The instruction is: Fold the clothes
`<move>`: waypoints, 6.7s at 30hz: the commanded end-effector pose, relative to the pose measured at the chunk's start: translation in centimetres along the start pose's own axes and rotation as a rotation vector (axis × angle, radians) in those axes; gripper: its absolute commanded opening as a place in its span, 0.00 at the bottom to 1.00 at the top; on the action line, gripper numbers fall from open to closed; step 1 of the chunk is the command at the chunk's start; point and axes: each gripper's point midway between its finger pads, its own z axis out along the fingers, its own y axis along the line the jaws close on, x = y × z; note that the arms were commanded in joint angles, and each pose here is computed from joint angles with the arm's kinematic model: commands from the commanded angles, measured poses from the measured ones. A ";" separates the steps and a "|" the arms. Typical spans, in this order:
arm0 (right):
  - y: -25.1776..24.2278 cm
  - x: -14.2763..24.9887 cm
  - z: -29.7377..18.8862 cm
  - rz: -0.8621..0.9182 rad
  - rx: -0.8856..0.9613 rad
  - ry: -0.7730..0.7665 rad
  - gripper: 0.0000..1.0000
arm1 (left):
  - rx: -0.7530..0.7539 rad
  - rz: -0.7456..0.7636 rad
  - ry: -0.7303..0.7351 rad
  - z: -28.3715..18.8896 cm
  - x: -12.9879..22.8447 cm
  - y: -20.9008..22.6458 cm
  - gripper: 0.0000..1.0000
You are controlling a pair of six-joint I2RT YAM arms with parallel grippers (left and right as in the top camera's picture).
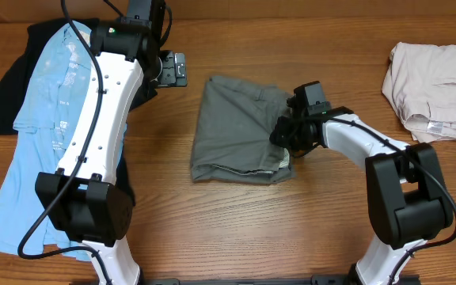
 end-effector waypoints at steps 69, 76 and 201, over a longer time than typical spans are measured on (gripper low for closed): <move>-24.1 -24.2 -37.9 0.392 -0.119 -1.161 0.04 | -0.042 0.010 -0.004 0.9 -0.2 0.8 1.00; -26.2 -24.5 -38.9 0.368 -0.088 -1.217 0.04 | -0.039 0.008 -0.014 0.9 -0.4 0.7 1.00; -8.3 -17.3 -44.9 0.030 -0.128 -1.061 1.00 | 0.012 -0.036 -0.091 0.8 -2.4 -0.3 1.00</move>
